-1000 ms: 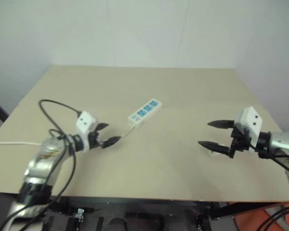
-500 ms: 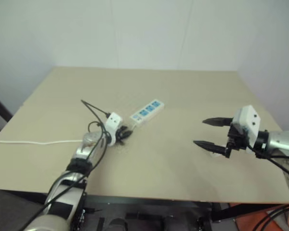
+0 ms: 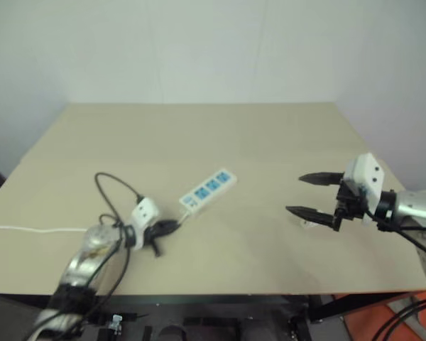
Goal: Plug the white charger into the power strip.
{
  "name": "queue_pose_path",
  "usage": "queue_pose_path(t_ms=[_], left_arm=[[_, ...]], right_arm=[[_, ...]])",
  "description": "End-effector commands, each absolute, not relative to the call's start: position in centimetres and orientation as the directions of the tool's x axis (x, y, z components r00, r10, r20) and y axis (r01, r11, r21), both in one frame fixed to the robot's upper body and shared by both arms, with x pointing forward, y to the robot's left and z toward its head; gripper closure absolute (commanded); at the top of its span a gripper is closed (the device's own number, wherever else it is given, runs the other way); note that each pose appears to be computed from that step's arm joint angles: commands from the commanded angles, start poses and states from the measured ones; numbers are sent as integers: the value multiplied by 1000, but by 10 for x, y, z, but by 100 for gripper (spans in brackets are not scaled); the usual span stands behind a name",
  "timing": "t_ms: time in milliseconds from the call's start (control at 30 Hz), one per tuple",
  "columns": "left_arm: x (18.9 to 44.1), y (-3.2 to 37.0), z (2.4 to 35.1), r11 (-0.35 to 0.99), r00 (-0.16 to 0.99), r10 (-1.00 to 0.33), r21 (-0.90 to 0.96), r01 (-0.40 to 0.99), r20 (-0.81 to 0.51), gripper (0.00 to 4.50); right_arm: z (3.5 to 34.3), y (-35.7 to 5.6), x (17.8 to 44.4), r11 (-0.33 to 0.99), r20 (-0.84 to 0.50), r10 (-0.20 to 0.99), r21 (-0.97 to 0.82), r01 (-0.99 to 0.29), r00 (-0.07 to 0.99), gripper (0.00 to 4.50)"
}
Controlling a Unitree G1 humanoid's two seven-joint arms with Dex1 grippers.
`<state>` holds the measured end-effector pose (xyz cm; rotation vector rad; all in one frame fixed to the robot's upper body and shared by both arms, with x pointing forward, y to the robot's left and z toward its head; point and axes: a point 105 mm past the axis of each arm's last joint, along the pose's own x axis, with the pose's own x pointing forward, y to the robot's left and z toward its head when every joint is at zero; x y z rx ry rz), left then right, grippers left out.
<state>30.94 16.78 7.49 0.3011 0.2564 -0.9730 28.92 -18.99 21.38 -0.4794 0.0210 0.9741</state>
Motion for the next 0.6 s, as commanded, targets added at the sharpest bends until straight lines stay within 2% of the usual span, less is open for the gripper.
queue_pose_path(t_ms=[33,133,233,367,400,467,500,600], left_arm=[[297,179,78,555,556,-751,115,824,-355,444],[301,185,80,573,586,-730,152,806,-352,360],[300,179,96,542,560,-775,147,827,-291,266],[287,178,117,456,476,-849,136,879,-229,139],[284,178,121,439,457,-862,131,889,-217,95],[289,173,129,442,469,-870,179,879,-150,36],[293,171,131,447,475,-871,197,872,-125,11],[311,160,125,465,498,-862,243,851,-92,3]], right_arm=[[226,-187,289,442,-201,803,-430,-787,561,0],[227,-184,291,432,-197,811,-431,-792,550,0],[229,-182,292,425,-194,817,-434,-794,544,0],[229,-183,291,425,-195,815,-436,-793,545,0],[228,-184,291,426,-196,815,-436,-793,546,0],[229,-183,291,428,-192,816,-436,-792,546,0],[229,-183,291,429,-188,816,-436,-791,546,0],[231,-180,291,429,-180,819,-438,-790,545,0]])
